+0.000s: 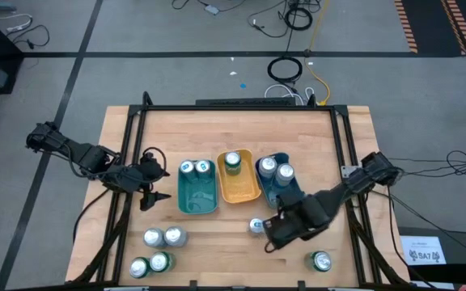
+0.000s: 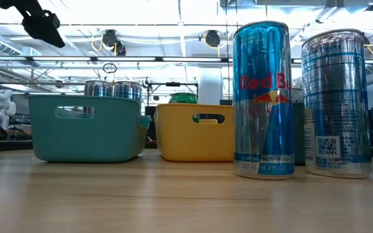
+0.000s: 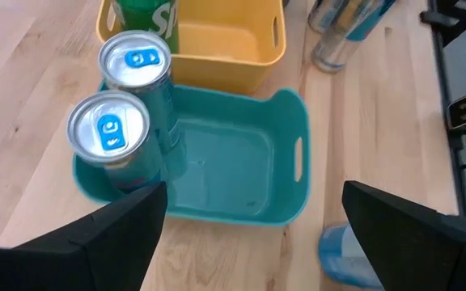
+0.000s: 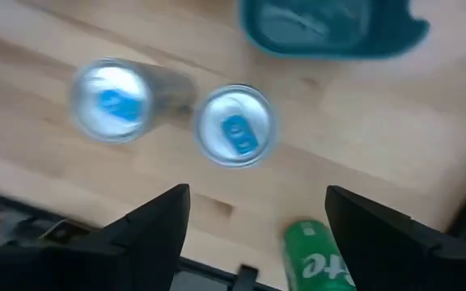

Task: Sort soda cans
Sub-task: Put the green soda can into the yellow bin

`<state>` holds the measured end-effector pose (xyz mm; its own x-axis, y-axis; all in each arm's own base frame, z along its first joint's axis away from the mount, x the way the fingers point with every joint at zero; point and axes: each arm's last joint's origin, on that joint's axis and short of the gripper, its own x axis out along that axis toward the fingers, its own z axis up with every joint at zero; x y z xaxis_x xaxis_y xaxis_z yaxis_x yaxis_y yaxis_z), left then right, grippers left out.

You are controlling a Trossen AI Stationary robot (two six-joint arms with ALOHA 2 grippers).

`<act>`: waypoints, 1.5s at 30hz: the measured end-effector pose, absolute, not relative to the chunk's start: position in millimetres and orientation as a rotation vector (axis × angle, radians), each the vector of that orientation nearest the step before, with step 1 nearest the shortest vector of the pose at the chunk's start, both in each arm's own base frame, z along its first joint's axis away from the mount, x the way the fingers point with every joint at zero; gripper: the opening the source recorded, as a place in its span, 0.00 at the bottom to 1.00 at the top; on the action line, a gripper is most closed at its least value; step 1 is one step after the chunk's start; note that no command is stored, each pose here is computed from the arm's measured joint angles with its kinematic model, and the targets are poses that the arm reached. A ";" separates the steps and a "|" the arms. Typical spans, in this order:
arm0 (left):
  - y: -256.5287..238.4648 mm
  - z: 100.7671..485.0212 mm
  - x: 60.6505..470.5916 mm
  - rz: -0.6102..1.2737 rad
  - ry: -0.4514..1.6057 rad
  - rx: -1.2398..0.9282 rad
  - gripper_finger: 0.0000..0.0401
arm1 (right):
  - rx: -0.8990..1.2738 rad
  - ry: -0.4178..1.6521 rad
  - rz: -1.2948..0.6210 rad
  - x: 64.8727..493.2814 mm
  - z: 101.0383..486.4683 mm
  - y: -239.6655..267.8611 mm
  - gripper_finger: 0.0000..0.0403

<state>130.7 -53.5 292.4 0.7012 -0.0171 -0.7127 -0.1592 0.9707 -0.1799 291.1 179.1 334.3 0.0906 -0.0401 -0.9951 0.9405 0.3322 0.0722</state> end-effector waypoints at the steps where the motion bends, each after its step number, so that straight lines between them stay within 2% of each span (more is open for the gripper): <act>1: -53.8 293.0 131.4 0.077 0.783 -0.240 0.95 | 0.945 1.218 -0.896 288.9 339.9 182.8 0.69; 5: -54.7 296.2 134.2 0.087 0.737 -0.280 0.95 | 0.881 1.081 -0.816 275.9 354.6 201.7 0.69; 12: -52.8 292.5 130.8 0.206 0.768 -0.479 0.95 | 0.786 0.834 -0.755 240.6 354.7 246.2 0.69; 21: -55.2 292.9 136.9 0.304 0.779 -0.616 0.95 | 0.690 0.812 -0.630 196.7 347.3 288.2 0.69; 29: -71.8 310.2 173.6 0.388 0.850 -0.543 0.95 | 0.607 0.772 -0.574 158.0 328.1 309.6 0.69; 36: -88.1 321.6 206.3 0.331 0.814 -0.563 0.95 | 0.545 0.781 -0.562 131.7 307.3 318.3 0.69; 45: -95.0 323.7 230.0 0.282 0.690 -0.644 0.95 | 0.484 0.795 -0.519 110.4 298.7 324.3 0.69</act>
<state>230.0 -95.0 323.7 0.7442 0.0341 -0.6671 -0.4431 0.7724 -0.4549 110.4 324.3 298.7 0.5902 -0.2510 -0.7672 0.6011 0.7711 0.2101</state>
